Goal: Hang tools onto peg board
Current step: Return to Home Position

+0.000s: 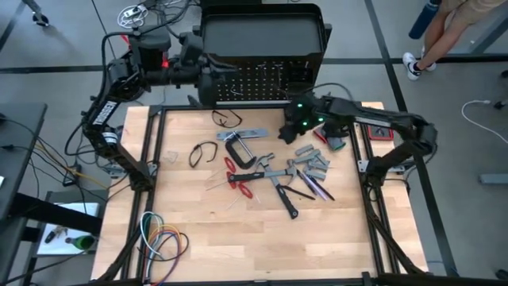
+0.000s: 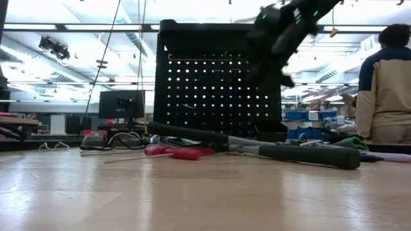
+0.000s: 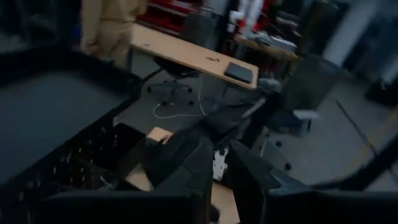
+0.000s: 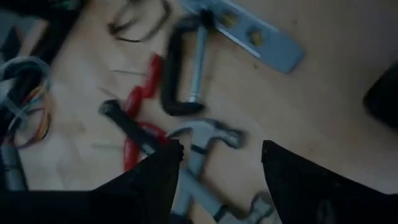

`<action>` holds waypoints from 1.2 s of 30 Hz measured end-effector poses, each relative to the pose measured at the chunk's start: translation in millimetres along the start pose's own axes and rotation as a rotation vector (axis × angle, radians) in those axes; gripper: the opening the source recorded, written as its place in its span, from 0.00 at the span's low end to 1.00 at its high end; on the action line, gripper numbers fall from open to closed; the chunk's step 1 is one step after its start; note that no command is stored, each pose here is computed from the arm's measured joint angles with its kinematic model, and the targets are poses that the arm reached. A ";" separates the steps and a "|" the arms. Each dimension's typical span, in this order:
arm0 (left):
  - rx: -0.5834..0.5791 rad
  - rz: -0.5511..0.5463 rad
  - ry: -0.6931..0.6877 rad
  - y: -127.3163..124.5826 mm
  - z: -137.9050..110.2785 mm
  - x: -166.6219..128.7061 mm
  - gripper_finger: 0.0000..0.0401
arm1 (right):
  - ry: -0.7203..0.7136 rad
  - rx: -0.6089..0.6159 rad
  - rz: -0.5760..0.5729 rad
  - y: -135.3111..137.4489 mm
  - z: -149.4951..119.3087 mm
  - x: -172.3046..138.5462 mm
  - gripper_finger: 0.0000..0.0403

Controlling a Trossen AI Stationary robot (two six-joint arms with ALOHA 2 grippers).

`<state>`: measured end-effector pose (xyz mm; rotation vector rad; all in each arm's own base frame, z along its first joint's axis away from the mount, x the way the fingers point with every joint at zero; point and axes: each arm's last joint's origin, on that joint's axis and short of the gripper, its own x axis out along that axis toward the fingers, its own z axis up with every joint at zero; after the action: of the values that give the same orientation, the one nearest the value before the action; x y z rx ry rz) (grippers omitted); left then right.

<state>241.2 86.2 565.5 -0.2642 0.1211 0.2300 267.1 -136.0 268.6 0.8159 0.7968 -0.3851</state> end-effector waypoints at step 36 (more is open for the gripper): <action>-0.035 -0.266 0.155 -8.2 -114.2 143.3 0.03 | -0.674 0.004 0.534 -20.1 -144.5 -153.5 0.33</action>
<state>371.5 77.3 436.8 -0.3295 0.2334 -0.0530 85.8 -36.1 313.5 0.7990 -0.0578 -0.1594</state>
